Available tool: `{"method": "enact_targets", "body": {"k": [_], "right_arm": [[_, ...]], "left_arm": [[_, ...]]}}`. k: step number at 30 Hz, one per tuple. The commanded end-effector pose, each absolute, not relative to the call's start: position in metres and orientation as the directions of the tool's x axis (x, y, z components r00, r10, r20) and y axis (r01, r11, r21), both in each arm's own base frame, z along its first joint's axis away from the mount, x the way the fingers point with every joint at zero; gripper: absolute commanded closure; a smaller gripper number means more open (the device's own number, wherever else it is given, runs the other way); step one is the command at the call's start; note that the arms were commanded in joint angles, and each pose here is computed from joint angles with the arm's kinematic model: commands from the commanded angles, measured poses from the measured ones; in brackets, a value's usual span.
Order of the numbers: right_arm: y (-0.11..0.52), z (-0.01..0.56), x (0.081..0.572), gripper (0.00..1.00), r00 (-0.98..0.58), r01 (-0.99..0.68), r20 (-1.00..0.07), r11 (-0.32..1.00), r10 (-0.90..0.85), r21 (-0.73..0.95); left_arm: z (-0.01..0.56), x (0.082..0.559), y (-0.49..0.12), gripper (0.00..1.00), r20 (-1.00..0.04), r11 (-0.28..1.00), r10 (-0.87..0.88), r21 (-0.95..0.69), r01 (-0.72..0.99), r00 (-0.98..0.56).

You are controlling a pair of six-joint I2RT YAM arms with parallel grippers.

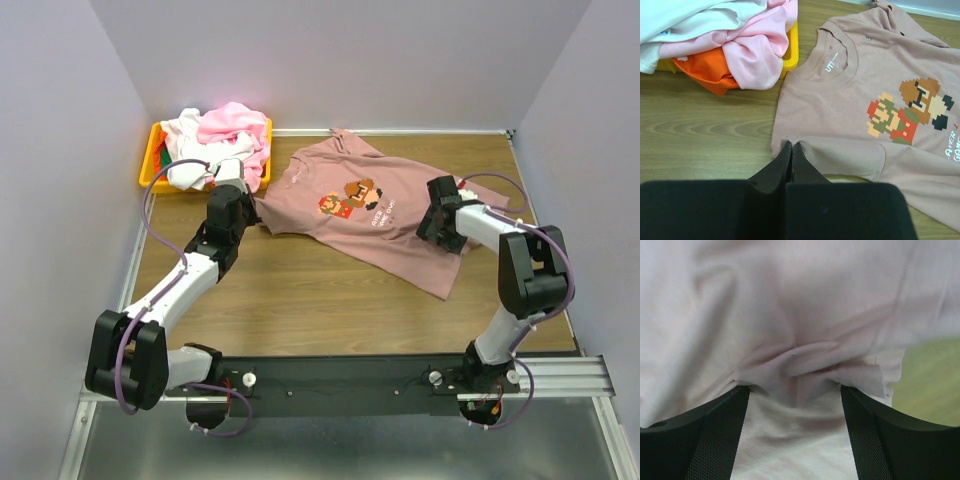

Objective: Fold and stack the t-shirts
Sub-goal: Fold the tshirt

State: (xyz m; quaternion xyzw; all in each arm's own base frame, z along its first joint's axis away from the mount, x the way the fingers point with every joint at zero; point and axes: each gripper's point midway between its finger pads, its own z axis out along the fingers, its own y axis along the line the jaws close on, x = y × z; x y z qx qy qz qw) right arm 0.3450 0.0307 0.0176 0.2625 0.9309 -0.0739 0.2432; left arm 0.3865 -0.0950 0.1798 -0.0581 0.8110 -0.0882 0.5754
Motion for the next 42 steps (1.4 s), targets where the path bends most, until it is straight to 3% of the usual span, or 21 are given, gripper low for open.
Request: {"method": "enact_targets", "body": {"k": [1,7,13,22,28,42], "right_arm": [[0.028,-0.014,0.354,0.18,-0.801,0.491,-0.443,0.865,0.403,-0.103],[0.047,-0.01,0.418,0.18,-0.795,0.452,-0.473,0.891,0.379,-0.046],[0.045,0.023,0.433,0.17,-0.756,0.447,-0.542,0.894,0.367,-0.019],[0.016,0.067,0.34,0.16,-0.671,0.519,-0.615,0.855,0.413,0.008],[0.024,0.045,0.291,0.21,-0.681,0.545,-0.538,0.834,0.498,0.082],[0.006,0.024,0.27,0.29,-0.676,0.606,-0.533,0.795,0.508,-0.011]], "left_arm": [[0.185,0.386,-0.099,1.0,-0.932,0.977,-0.192,-0.212,0.032,-0.306],[0.182,0.386,-0.098,1.0,-0.932,0.978,-0.187,-0.206,0.029,-0.311],[0.181,0.387,-0.105,1.0,-0.929,0.974,-0.188,-0.217,0.058,-0.318],[0.179,0.388,-0.106,1.0,-0.928,0.974,-0.184,-0.216,0.067,-0.323],[0.181,0.387,-0.11,1.0,-0.929,0.97,-0.188,-0.227,0.091,-0.32],[0.182,0.385,-0.116,1.0,-0.927,0.963,-0.193,-0.242,0.12,-0.322]]}}
